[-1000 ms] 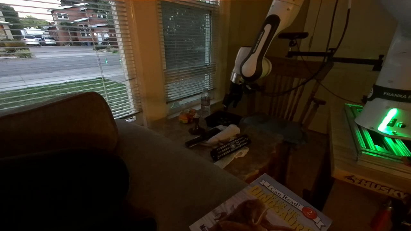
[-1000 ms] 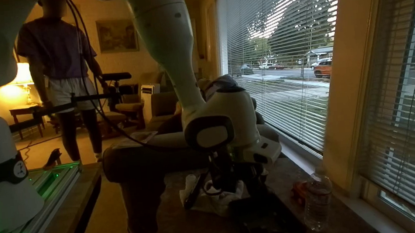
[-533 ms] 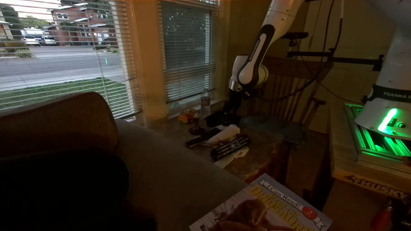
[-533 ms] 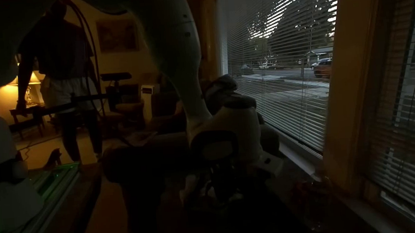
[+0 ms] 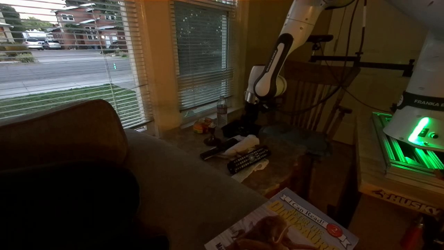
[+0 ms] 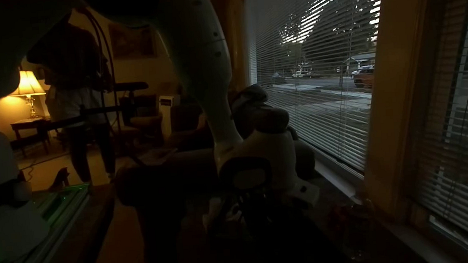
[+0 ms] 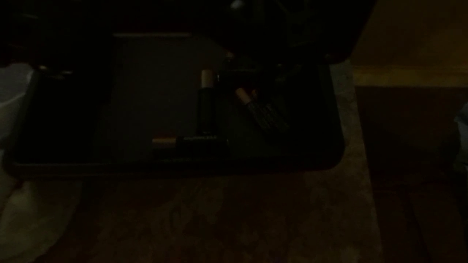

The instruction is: Put the black object into the toy car

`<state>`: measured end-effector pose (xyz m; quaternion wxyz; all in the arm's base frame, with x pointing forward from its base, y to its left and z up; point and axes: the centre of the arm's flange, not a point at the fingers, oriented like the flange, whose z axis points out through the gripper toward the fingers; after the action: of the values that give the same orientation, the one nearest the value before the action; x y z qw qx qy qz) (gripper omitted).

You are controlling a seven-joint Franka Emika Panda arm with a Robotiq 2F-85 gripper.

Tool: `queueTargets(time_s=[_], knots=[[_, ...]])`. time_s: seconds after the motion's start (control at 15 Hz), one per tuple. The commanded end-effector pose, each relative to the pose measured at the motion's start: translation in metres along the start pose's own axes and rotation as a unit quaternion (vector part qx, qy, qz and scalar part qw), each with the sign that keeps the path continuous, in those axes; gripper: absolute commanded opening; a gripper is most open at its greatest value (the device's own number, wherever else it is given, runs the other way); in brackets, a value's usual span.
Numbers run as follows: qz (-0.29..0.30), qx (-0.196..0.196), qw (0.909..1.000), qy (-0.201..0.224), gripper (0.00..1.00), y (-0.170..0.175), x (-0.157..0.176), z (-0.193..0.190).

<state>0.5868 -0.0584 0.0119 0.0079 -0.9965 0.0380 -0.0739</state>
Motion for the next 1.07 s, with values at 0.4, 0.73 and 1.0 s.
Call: queueTargets(time_s=[0.4, 0.73, 1.0], knots=[[-0.022, 0.007, 0.9997, 0.001, 0.84, -0.002, 0.013, 0.023], [-0.024, 0.010, 0.9997, 0.002, 0.81, -0.006, 0.015, 0.026], [-0.022, 0.013, 0.9997, 0.002, 0.80, -0.007, 0.016, 0.027]])
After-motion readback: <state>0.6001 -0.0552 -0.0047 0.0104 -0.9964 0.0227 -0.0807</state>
